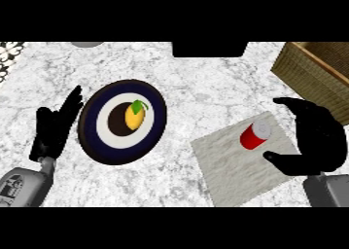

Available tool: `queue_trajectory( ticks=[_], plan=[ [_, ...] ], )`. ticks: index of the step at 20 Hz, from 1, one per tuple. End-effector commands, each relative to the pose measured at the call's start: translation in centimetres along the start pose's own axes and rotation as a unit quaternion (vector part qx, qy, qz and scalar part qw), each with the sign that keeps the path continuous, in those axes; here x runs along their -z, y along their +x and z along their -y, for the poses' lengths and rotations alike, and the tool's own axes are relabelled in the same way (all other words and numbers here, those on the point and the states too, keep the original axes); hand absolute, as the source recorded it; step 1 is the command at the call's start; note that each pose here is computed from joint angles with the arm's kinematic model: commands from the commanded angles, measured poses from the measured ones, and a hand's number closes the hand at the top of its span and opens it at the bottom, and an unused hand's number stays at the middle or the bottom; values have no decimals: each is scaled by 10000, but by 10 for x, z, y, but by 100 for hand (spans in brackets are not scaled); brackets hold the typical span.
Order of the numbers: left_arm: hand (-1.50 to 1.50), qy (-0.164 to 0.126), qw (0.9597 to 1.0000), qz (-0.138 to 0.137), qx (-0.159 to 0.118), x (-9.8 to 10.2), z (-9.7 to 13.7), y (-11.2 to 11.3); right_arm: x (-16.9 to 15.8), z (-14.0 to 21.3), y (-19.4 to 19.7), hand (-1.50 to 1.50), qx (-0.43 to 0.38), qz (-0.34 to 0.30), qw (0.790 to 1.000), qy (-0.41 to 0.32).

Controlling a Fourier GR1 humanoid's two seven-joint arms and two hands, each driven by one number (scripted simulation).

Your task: Pick the can from the placemat and place it in the basket

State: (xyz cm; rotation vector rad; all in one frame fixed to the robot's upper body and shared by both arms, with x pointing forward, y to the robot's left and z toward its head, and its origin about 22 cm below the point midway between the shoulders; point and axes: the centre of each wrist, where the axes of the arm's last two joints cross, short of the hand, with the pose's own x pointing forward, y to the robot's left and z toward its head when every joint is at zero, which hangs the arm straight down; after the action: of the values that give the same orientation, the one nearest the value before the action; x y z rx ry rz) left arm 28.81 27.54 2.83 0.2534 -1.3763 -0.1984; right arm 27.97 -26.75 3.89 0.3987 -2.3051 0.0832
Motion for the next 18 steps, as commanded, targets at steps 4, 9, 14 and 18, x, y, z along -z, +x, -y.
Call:
queue_trajectory(
  ticks=[4,9,14,18],
  plan=[
    [0,216,9996,-168,96,4,-12,-2,2,83,63,-150,-3051,-1194,9440,397],
    [0,139,9997,-196,57,-4,-5,-8,16,111,112,-150,-3977,-2338,8685,1812],
    [0,168,9995,-197,160,1,-1,-12,44,113,160,-150,-3577,-2986,8304,3056],
    [0,125,9999,-75,50,1,-2,-7,41,93,160,-150,-3383,-3187,8255,3202]
  ],
)
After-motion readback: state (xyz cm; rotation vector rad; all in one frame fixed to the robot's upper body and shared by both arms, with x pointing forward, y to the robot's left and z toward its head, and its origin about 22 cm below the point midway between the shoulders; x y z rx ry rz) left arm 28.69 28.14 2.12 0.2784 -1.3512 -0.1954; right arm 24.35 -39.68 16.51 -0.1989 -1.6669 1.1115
